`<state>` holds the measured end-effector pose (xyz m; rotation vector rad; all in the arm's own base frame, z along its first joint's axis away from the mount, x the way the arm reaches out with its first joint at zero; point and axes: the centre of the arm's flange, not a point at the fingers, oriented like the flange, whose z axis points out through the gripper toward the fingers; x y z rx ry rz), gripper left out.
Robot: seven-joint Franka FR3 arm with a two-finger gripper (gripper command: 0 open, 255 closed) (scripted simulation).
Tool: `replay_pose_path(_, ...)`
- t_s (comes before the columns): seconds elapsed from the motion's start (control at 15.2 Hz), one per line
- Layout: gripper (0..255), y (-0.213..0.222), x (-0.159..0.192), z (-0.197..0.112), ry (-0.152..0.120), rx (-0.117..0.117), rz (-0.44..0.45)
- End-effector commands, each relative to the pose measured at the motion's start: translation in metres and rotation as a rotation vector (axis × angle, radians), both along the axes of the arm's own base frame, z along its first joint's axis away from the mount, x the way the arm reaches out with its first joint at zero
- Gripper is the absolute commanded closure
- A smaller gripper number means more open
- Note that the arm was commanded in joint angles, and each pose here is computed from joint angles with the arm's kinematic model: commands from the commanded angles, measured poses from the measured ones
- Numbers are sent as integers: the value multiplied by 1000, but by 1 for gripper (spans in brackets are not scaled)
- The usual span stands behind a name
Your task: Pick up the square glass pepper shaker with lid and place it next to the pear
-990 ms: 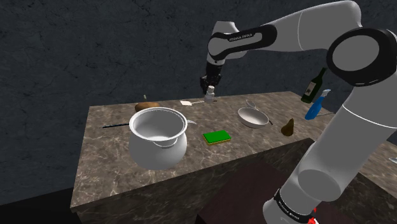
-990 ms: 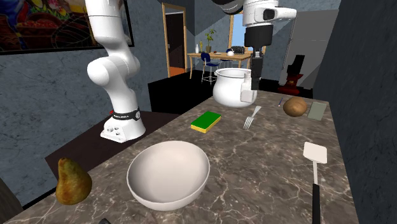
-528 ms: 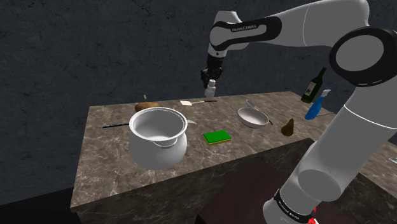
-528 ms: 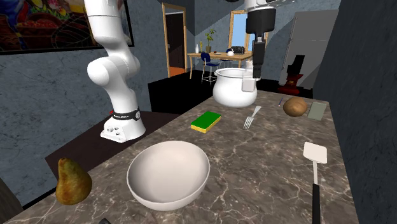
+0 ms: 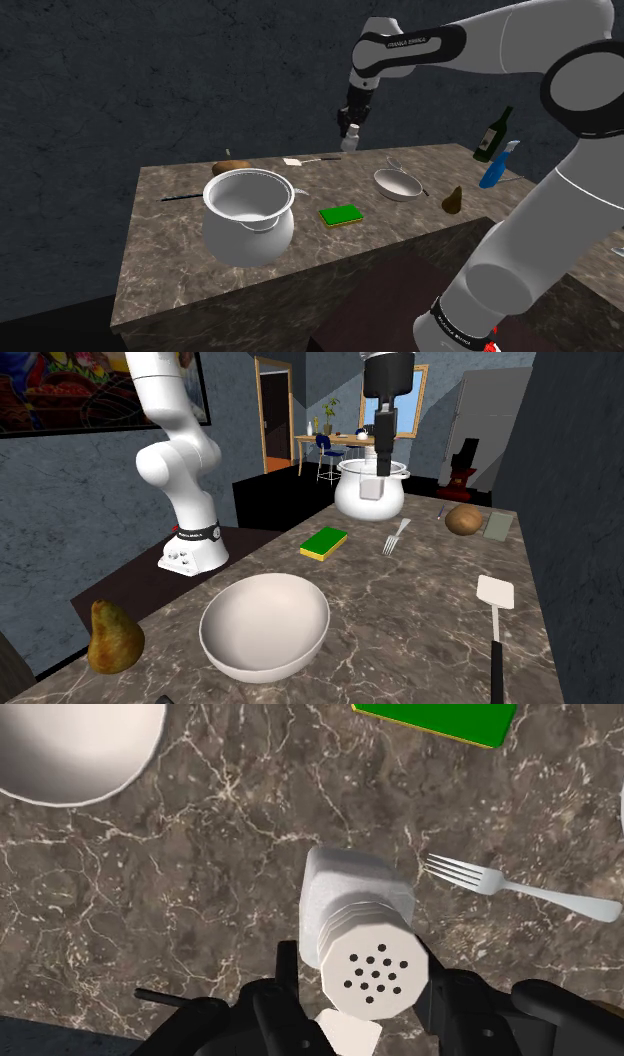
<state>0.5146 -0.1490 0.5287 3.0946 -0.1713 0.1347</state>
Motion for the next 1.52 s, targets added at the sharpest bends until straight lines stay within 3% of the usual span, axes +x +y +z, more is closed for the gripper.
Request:
replay_pose_path(0.0, 255, -19, -14, 3, 0, 0, 2)
replay_pose_path(1.45, 255, -252, -187, 3, 0, 0, 2)
